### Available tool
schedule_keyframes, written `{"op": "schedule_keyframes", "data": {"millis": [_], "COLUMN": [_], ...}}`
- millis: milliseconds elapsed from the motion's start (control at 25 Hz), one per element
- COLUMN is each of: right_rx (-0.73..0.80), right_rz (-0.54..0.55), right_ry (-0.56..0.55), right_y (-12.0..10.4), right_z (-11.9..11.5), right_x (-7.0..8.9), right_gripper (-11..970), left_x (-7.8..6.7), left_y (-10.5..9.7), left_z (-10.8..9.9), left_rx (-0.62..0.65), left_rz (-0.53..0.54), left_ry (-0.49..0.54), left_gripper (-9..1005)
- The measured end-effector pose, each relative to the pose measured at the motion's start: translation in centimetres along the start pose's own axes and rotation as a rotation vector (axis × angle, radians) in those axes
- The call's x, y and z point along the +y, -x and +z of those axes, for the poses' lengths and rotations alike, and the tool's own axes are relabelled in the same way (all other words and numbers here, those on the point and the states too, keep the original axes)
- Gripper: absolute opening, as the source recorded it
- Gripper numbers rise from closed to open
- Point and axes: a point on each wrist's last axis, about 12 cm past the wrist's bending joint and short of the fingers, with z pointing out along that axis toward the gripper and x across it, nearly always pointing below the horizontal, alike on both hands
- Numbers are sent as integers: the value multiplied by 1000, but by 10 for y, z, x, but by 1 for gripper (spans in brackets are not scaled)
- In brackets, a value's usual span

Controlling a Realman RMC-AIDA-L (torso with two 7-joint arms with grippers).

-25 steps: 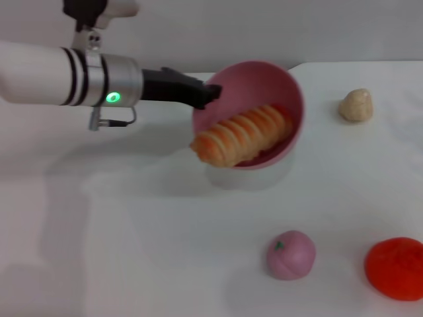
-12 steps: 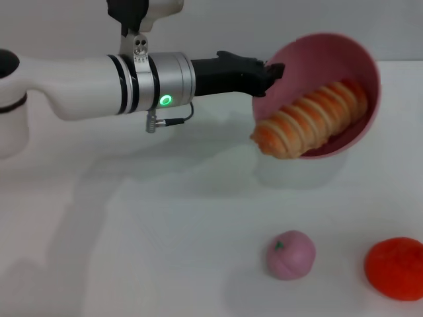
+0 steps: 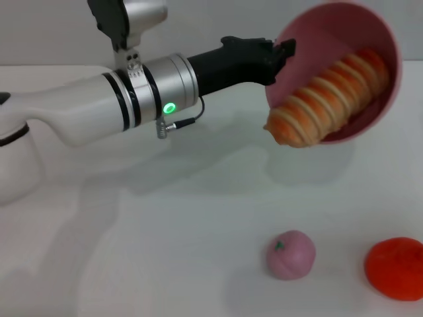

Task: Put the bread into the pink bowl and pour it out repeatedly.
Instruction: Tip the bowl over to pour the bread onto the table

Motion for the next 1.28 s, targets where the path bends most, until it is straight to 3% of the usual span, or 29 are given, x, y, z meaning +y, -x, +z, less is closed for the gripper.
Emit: {"op": "schedule_keyframes", "data": {"millis": [200, 560, 840, 1280], "right_rx": [-10, -8, -5, -11], "right_rz": [2, 7, 11, 21], "right_ry": [8, 18, 21, 36], "right_y": [1, 0, 0, 0], "right_z": [1, 0, -1, 0], "right_x": [1, 4, 6, 10], "right_gripper": [504, 504, 502, 502], "left_x": [-6, 1, 0, -16], "left_y": [-7, -14, -14, -11], "left_z": [9, 22, 26, 42], "left_rx": [40, 160, 174, 256], "left_rz": [74, 219, 295, 629], "left_ry": [13, 141, 157, 239], "left_gripper": [34, 34, 34, 35]}}
